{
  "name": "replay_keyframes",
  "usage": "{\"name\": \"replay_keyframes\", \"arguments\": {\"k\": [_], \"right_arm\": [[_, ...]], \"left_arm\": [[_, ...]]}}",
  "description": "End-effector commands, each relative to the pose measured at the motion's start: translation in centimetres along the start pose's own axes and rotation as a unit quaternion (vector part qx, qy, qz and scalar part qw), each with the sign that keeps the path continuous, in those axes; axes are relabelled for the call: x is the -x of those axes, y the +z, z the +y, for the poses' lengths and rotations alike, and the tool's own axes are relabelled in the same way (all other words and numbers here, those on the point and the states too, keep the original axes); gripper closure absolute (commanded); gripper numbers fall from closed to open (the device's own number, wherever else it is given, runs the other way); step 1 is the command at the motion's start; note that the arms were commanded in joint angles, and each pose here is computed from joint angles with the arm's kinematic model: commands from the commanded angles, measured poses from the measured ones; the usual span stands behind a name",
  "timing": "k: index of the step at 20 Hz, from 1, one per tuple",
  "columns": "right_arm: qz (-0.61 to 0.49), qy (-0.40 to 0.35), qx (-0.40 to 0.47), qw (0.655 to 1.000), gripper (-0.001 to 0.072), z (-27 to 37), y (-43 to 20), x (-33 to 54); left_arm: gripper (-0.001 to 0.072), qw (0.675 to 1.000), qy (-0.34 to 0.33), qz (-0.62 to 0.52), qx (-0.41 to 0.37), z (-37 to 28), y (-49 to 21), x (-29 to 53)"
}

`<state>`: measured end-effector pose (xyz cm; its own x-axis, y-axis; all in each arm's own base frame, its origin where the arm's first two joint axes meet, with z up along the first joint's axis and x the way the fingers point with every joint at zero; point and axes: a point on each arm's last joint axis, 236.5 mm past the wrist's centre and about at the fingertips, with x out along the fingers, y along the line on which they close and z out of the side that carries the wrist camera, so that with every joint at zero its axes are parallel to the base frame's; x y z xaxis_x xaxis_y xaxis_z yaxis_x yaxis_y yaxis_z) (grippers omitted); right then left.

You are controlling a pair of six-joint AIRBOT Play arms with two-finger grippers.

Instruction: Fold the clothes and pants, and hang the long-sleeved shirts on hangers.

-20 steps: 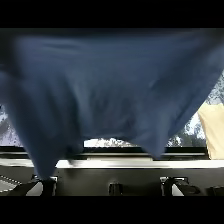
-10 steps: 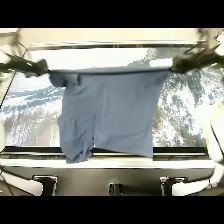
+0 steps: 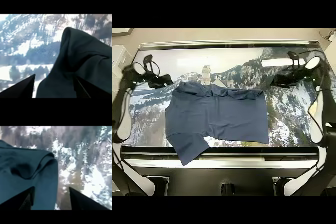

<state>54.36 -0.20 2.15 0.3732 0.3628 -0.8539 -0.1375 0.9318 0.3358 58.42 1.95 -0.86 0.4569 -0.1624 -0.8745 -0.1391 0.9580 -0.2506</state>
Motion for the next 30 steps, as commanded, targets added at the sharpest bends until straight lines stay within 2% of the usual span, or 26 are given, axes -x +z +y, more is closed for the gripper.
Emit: {"name": "replay_keyframes", "arguments": {"k": [1, 5, 7, 10, 15, 20, 24, 30], "right_arm": [[-0.021, -0.002, -0.022, 1.000, 0.0206, -1.3, -0.3, 6.3], [-0.040, 0.017, -0.087, 0.995, 0.0224, -3.4, -5.1, 12.2], [-0.019, 0.051, -0.139, 0.989, 0.0223, -2.5, -10.3, 11.9], [0.001, 0.091, -0.172, 0.981, 0.0222, 0.8, -17.9, 9.3], [0.037, 0.108, -0.222, 0.968, 0.0212, 3.7, -26.7, 5.2], [0.048, 0.106, -0.234, 0.965, 0.0213, 3.7, -29.6, 3.0], [0.042, 0.093, -0.240, 0.965, 0.0213, 3.0, -30.0, 2.2], [0.059, 0.109, -0.265, 0.956, 0.0223, 3.1, -30.6, 1.0]], "left_arm": [[0.0152, 0.999, 0.013, 0.024, 0.023, 2.1, -0.6, 7.1], [0.0153, 0.993, 0.043, 0.075, 0.079, 6.3, -4.9, 14.4], [0.0154, 0.990, 0.050, 0.081, 0.107, 7.7, -7.3, 16.5], [0.0163, 0.985, 0.052, 0.091, 0.136, 8.6, -12.0, 17.7], [0.0172, 0.980, -0.040, 0.094, 0.169, 6.2, -20.6, 16.4], [0.0172, 0.968, -0.084, 0.114, 0.208, 5.5, -26.6, 14.6], [0.0171, 0.965, -0.116, 0.113, 0.208, 4.3, -26.9, 14.0], [0.0172, 0.964, -0.125, 0.107, 0.209, 3.9, -26.6, 14.0]]}}
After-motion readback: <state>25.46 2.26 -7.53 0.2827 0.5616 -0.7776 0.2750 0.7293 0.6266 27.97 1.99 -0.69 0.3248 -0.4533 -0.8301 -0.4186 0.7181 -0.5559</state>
